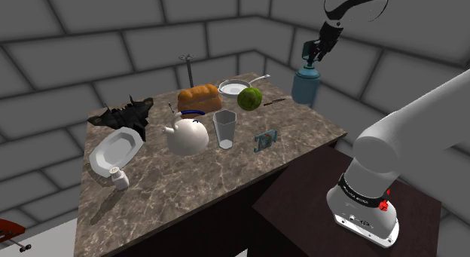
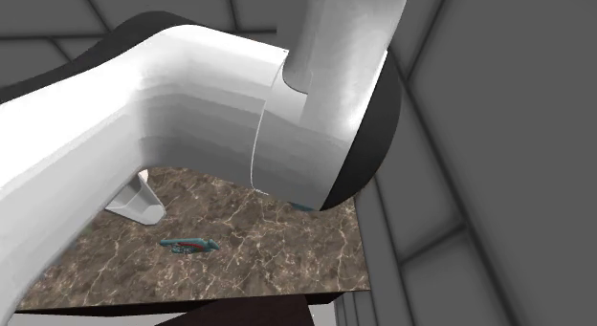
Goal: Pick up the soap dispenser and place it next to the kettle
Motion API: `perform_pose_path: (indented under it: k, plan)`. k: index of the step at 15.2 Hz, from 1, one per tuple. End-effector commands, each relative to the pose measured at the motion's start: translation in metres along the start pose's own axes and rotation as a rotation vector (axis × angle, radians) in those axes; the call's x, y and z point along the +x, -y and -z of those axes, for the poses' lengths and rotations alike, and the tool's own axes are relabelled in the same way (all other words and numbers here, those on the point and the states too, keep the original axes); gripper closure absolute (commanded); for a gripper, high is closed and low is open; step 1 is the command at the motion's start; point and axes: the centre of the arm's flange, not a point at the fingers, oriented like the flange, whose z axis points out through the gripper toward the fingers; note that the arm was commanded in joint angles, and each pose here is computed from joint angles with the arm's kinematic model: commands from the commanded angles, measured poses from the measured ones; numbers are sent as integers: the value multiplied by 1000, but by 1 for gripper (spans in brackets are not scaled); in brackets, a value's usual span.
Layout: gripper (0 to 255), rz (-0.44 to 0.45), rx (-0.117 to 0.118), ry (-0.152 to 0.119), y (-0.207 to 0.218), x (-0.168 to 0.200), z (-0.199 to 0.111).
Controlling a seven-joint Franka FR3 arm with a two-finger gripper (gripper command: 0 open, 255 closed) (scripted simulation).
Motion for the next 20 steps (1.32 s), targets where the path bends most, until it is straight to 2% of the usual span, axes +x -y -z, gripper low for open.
perform_pose_path:
  k: [1, 20]
  plan:
    - [255, 0, 0, -1, -1, 4, 11]
    - [255, 0, 0, -1, -1, 34, 107]
